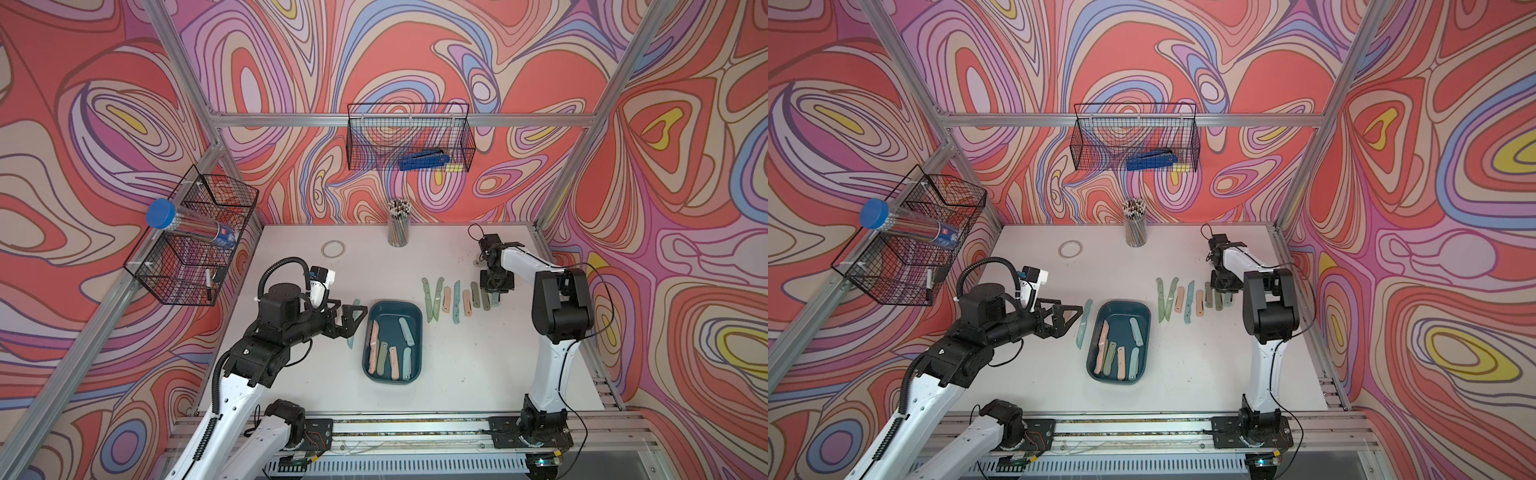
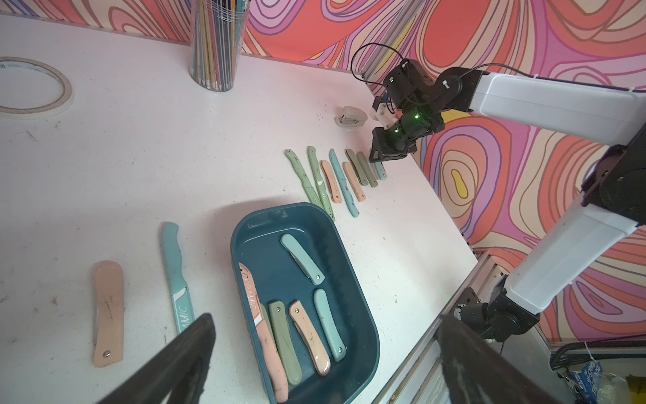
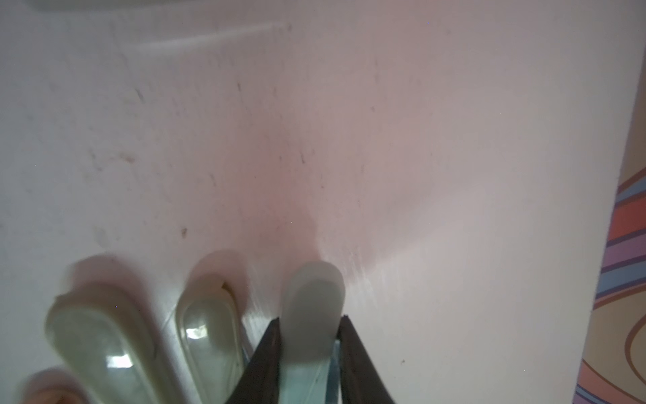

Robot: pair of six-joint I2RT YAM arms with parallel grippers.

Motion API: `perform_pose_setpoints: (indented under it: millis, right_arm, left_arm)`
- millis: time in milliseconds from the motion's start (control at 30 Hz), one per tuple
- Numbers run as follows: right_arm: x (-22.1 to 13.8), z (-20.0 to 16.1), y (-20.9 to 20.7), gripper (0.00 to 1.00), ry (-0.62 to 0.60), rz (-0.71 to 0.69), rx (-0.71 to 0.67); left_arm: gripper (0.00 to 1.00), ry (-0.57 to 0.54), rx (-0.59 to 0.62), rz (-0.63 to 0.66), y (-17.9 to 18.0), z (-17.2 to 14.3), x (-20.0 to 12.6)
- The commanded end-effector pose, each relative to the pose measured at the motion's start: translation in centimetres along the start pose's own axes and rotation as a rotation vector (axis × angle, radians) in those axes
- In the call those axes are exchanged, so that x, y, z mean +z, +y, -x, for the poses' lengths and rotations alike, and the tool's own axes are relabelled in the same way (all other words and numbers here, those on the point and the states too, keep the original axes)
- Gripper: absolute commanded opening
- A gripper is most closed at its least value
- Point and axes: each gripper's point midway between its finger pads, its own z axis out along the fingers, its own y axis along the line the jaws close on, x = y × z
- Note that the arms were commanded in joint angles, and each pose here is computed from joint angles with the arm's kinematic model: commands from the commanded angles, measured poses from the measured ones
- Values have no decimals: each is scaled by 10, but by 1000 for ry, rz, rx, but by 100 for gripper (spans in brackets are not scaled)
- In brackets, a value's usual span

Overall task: Take the fruit knife out of the storage box
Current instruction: Place the fruit knife at the center of the board.

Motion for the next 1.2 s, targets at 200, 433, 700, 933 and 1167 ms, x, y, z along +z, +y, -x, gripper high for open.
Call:
perform_pose_setpoints:
  millis: [200, 433, 700, 933, 1167]
  right_arm:
    - [8, 9, 3, 32, -6, 8, -13]
    - [5, 8, 1, 37, -8, 2, -10]
    - [-72, 22, -8, 41, -209, 92, 116]
    - [-191, -5, 40, 43, -434, 338, 118]
    - [-249, -69, 139, 43, -460, 460, -71]
  left_arm:
    - [100, -11, 16, -20, -3, 2, 2]
    - [100, -11, 16, -19, -3, 2, 2]
    - [100, -13, 17, -10, -2, 2, 1]
    - [100, -10, 17, -2, -1, 2, 1]
    - [100, -16, 11, 7, -1, -1, -4]
